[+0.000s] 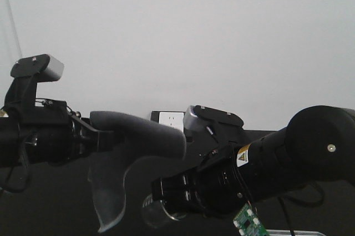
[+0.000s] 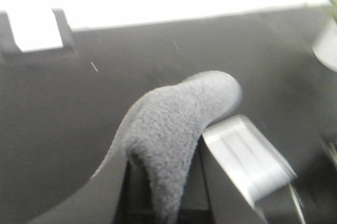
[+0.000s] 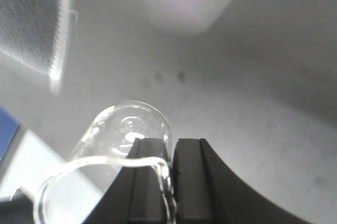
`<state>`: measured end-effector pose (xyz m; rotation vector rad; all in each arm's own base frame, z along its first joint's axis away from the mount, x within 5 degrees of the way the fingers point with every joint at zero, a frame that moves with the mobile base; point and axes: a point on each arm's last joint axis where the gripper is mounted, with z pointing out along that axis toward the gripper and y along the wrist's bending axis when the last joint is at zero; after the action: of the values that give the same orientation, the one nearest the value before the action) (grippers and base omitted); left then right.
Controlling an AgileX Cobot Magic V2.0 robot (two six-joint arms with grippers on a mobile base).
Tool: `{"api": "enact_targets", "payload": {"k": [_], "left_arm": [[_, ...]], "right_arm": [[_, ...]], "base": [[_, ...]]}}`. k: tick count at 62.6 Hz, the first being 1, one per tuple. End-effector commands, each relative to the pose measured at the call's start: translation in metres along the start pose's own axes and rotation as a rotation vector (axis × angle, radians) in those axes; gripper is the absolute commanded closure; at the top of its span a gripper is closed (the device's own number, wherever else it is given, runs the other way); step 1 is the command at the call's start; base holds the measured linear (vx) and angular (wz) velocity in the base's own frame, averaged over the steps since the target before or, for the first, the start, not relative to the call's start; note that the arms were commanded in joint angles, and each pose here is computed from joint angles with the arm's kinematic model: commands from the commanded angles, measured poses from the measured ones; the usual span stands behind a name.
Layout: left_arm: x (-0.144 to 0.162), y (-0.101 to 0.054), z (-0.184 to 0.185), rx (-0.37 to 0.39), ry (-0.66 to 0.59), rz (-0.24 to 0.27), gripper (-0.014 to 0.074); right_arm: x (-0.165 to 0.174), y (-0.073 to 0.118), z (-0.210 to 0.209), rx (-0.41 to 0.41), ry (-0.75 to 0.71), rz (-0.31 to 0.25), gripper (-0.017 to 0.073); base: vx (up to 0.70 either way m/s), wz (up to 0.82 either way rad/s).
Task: Wipe beaker with gray cloth and return to tray
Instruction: 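Lift both and rub the cloth against the beaker held by right gripper, then lower the glass beaker back onto the metal tray with right gripper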
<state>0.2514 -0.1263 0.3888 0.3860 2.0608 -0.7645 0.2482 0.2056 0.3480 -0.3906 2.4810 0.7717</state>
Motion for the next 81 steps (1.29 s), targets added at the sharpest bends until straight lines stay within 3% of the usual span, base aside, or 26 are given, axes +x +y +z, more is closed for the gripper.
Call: {"api": "enact_targets", "payload": {"k": [1,4,14,21,27,36,43,48,53,58,61,67,75,78,81], "left_arm": [[-0.004,-0.015,-0.012,0.078,0.031,-0.038,0.0594],[0.004,-0.018,-0.011,0.114,0.114,-0.045,0.0594],[0.025,-0.028,-0.018,0.221,0.356,-0.035,0.0594],[0.029,-0.03,-0.02,0.244,0.408,-0.03,0.0594],[0.021,-0.027,-0.016,0.204,0.315,-0.034,0.0594],[-0.003,-0.016,-0.01,0.082,0.038,-0.056,0.0594],[-0.017,-0.008,-0.011,0.01,-0.121,-0.059,0.0594],[-0.021,-0.006,-0.011,-0.015,-0.161,-0.049,0.0594],[-0.019,-0.004,-0.011,-0.043,-0.139,0.003,0.0594],[-0.012,0.001,-0.009,-0.083,-0.077,0.074,0.0594],[-0.006,0.005,-0.008,-0.109,-0.04,0.083,0.0593],[0.011,0.021,-0.003,-0.184,0.029,0.032,0.0591],[0.039,0.054,0.001,-0.342,0.085,-0.052,0.0587],[0.049,0.064,0.002,-0.395,0.101,-0.069,0.0582],[0.059,0.073,0.002,-0.452,0.133,-0.038,0.0577]], "right_arm": [[-0.023,0.01,-0.022,-0.057,-0.228,0.027,0.0568],[-0.027,0.01,-0.023,-0.064,-0.283,0.049,0.0568],[-0.034,0.011,-0.026,-0.07,-0.364,0.044,0.0568],[-0.034,0.011,-0.026,-0.068,-0.359,0.04,0.0568],[-0.03,0.01,-0.024,-0.062,-0.319,0.04,0.0568],[-0.021,0.009,-0.022,-0.044,-0.217,0.031,0.0568],[-0.016,0.006,-0.021,-0.012,-0.154,-0.024,0.0568],[-0.015,-0.001,-0.021,0.055,-0.131,-0.065,0.0568],[-0.014,-0.018,-0.024,0.137,-0.083,-0.049,0.0568],[-0.016,-0.046,-0.033,0.246,-0.035,-0.009,0.0567],[-0.016,-0.064,-0.039,0.311,-0.006,0.016,0.0568],[-0.015,-0.095,-0.049,0.425,0.031,0.042,0.0568],[0.009,-0.144,-0.051,0.546,0.138,0.117,0.0568],[0.021,-0.162,-0.048,0.569,0.172,0.138,0.0568],[0.033,-0.177,-0.043,0.585,0.196,0.171,0.0568]], "base": [[0.0,0.0],[0.0,0.0],[0.0,0.0],[0.0,0.0],[0.0,0.0],[0.0,0.0],[0.0,0.0],[0.0,0.0],[0.0,0.0],[0.0,0.0],[0.0,0.0],[0.0,0.0],[0.0,0.0],[0.0,0.0],[0.0,0.0]]}}
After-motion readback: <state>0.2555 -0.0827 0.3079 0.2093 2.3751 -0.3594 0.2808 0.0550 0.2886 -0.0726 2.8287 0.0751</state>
